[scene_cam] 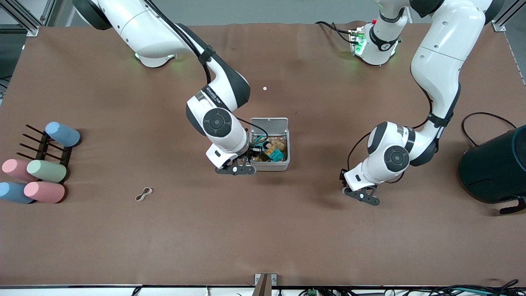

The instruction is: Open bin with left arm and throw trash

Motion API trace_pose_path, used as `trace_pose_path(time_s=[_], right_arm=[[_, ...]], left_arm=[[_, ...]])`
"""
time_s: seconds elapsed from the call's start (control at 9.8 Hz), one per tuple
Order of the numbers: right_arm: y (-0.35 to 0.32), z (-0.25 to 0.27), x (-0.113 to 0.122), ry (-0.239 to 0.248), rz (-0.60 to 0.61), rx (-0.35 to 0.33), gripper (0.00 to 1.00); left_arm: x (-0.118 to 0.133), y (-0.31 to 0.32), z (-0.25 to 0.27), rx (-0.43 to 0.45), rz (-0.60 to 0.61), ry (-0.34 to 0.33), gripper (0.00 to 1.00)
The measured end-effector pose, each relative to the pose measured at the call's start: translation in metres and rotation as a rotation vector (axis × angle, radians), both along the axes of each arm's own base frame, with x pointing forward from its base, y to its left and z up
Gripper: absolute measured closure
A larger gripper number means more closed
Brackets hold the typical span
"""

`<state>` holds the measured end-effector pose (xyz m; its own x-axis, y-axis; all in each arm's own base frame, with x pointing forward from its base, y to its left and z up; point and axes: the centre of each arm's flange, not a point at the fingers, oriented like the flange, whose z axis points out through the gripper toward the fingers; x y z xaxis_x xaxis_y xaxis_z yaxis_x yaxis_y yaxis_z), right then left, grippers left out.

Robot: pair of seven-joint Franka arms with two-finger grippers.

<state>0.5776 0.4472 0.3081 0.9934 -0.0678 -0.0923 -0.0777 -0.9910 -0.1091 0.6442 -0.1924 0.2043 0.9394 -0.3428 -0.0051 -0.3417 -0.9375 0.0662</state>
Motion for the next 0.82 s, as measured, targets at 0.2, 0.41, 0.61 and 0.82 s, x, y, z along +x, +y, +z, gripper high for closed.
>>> trace_pose_path(time_s=[0.2, 0.41, 0.61, 0.82], right_arm=[[0.026, 0.006, -0.019, 0.007, -0.009, 0.025, 0.8], [0.049, 0.01, -0.035, -0.002, 0.012, 0.039, 0.8], [0.05, 0.02, -0.03, -0.014, 0.004, 0.057, 0.8], [0.056, 0.018, -0.036, -0.009, 0.01, 0.057, 0.78]], left_arm=[[0.009, -0.021, 0.044, 0.022, 0.031, 0.034, 0.47], [0.01, -0.039, 0.072, 0.025, 0.056, 0.05, 0.47], [0.008, -0.046, 0.074, 0.021, 0.096, 0.056, 0.48], [-0.002, -0.073, 0.078, 0.004, 0.156, 0.066, 0.48]])
